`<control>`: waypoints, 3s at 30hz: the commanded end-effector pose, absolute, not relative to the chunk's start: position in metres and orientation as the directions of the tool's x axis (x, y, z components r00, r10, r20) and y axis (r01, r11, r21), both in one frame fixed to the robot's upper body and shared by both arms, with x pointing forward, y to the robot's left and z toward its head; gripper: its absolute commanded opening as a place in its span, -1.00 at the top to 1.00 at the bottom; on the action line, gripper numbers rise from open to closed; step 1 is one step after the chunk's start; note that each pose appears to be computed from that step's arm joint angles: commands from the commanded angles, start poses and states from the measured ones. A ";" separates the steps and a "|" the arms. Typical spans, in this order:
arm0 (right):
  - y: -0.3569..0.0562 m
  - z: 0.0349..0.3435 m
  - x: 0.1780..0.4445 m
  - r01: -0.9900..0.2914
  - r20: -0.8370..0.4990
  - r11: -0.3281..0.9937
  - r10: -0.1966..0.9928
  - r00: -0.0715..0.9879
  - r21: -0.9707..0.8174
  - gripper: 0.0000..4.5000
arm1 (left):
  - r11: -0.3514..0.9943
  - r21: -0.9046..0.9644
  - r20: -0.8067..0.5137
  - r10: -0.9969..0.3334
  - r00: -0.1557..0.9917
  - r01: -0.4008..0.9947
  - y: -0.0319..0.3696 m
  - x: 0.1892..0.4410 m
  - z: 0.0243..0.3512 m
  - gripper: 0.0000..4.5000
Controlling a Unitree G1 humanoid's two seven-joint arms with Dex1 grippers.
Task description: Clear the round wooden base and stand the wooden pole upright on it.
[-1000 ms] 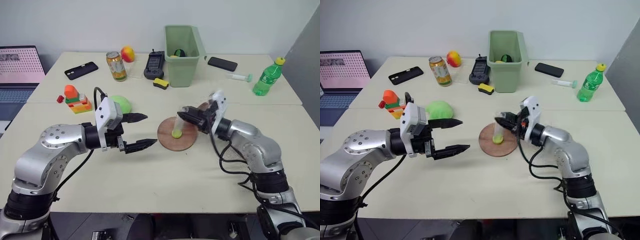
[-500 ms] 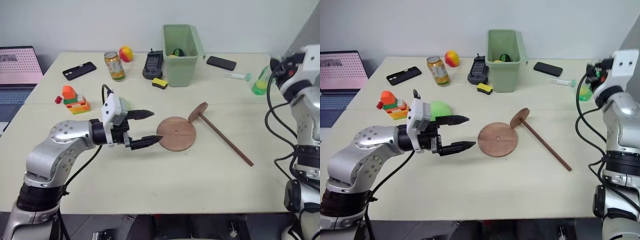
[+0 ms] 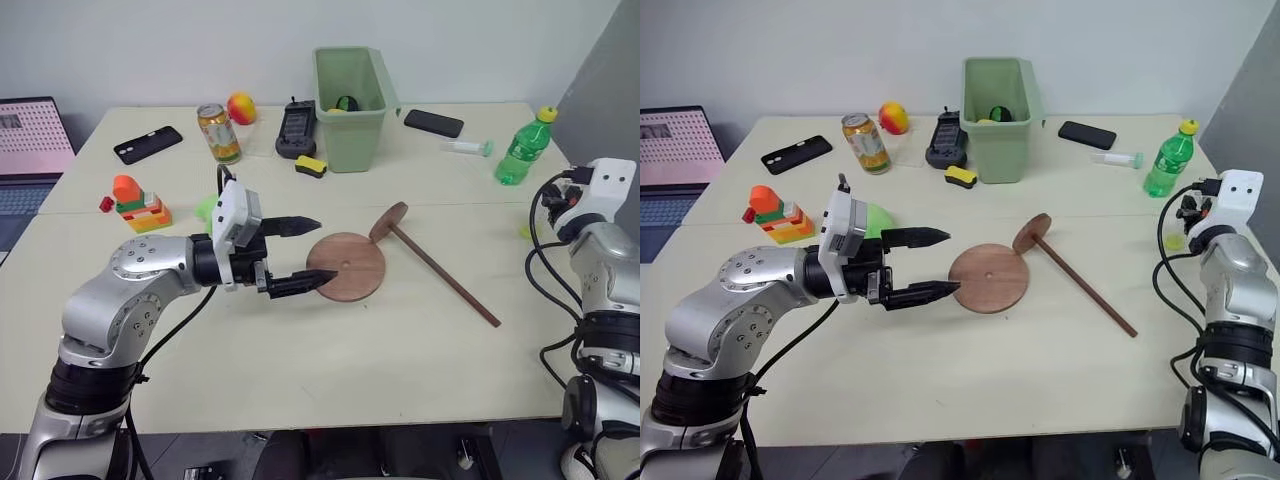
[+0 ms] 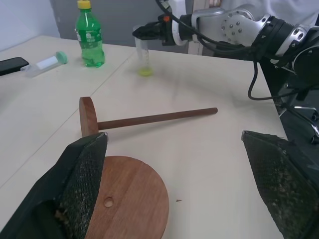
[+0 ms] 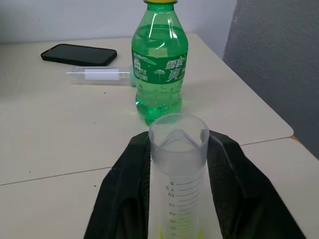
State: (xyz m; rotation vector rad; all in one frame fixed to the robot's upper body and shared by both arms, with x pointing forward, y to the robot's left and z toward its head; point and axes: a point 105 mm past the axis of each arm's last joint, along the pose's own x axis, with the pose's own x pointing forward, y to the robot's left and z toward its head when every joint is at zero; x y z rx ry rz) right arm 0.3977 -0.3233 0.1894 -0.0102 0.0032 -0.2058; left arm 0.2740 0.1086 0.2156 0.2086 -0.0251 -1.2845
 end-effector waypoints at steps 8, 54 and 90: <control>-0.318 0.252 0.379 0.229 0.215 0.966 -0.199 0.956 -0.125 -0.91 | 0.292 0.213 -0.085 -0.945 0.315 0.933 0.114 0.272 0.225 -1.00; -0.156 0.137 0.370 -0.690 -0.465 0.719 0.584 0.665 -0.083 0.49 | 0.424 0.223 -0.100 -0.886 0.453 0.878 0.130 0.260 0.208 -1.00; 0.033 0.220 0.392 -0.656 0.485 0.750 0.606 0.630 -0.085 0.88 | 0.675 -0.034 -0.008 -0.738 0.675 0.737 0.147 0.198 0.173 -1.00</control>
